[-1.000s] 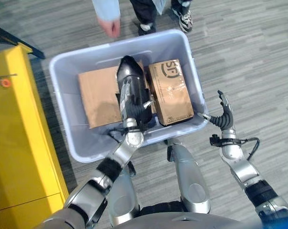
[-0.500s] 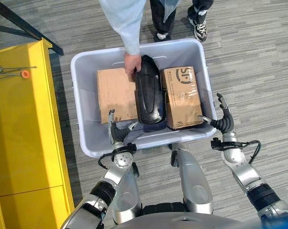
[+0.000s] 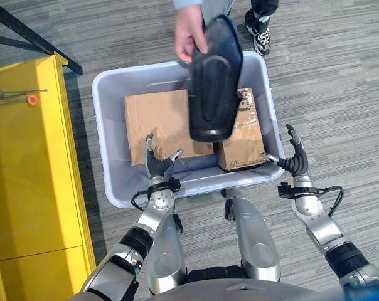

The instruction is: Move parts from the plastic box to the shelf.

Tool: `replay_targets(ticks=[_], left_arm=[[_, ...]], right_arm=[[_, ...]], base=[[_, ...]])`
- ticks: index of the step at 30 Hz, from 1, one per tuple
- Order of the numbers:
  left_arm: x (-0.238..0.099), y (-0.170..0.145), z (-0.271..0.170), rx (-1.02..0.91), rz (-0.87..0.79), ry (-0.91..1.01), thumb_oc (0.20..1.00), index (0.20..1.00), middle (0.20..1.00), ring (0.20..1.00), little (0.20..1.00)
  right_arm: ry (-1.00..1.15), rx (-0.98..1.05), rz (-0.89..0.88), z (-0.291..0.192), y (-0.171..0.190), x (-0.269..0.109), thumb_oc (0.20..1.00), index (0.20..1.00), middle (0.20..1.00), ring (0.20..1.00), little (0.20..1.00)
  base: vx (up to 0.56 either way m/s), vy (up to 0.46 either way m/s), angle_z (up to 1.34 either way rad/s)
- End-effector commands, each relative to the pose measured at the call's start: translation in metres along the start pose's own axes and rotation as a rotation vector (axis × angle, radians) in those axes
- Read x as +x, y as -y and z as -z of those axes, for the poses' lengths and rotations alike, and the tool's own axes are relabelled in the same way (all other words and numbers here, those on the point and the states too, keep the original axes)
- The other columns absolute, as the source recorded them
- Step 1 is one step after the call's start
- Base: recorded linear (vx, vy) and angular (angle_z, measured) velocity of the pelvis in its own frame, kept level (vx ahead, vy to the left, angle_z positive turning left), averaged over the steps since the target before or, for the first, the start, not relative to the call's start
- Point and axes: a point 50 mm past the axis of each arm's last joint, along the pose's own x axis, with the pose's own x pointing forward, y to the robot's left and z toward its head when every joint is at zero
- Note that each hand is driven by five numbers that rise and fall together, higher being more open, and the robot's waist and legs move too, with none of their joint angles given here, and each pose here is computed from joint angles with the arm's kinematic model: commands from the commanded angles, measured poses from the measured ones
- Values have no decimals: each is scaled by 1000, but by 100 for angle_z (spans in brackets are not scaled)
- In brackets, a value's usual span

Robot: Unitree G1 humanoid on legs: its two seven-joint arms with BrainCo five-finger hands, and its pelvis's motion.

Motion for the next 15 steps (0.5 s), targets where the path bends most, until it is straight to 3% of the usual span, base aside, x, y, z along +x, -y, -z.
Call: replay_targets(ticks=[1,15], left_arm=[[5,-11,-15,-102,-121,67,1000,1000,1000,1000,1000],[1,-30,-6,-133,-210,11,1000,1000,1000,1000,1000]], right_arm=[[64,28,21,-10,6,-1,1000,1000,1000,1000,1000],[40,21,25,-7,9,-4,1000,1000,1000,1000,1000]], base=[[0,0,0],[0,0,0]])
